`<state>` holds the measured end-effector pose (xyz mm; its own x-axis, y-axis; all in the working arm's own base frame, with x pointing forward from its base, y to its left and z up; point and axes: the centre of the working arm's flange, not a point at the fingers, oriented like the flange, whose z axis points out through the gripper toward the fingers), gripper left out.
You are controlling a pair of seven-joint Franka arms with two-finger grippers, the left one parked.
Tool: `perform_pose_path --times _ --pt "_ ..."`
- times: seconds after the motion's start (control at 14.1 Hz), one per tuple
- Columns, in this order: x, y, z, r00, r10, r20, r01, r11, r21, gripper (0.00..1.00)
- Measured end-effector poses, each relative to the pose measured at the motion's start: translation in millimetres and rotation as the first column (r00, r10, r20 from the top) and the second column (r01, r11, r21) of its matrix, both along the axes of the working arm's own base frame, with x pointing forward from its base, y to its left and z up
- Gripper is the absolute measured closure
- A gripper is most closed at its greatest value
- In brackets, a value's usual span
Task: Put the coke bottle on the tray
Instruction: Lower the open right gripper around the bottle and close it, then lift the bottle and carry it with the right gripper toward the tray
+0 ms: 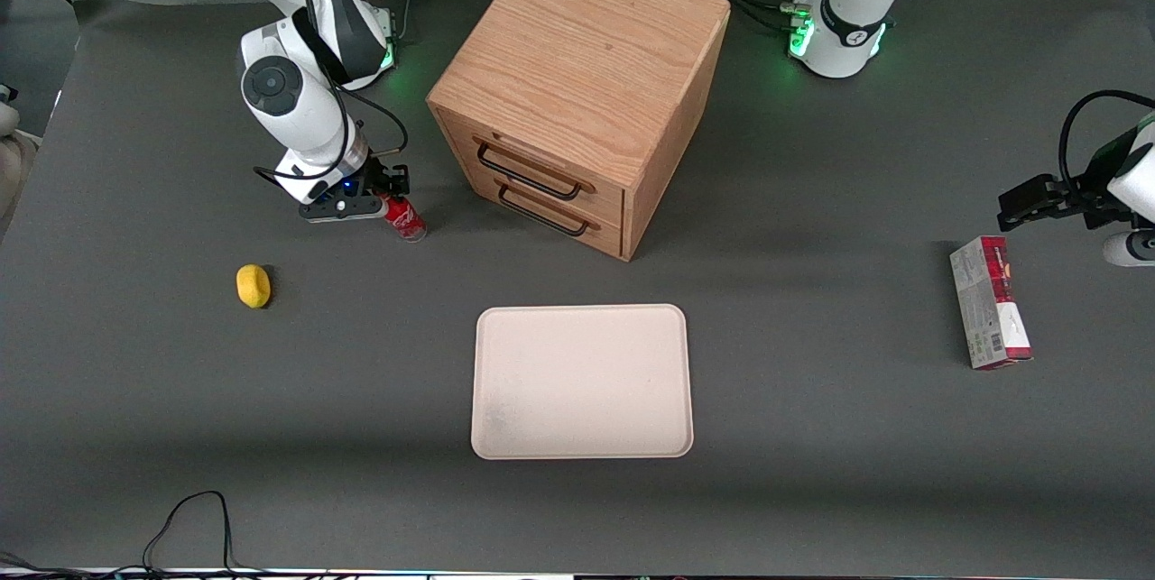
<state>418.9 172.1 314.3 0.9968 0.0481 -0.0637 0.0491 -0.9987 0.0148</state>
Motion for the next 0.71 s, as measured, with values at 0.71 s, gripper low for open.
perform_pose_path --times 0.71 --pt "30.8 13.2 69.5 1.000 0.004 -0.030 -0.005 1.000 -0.013 0.68"
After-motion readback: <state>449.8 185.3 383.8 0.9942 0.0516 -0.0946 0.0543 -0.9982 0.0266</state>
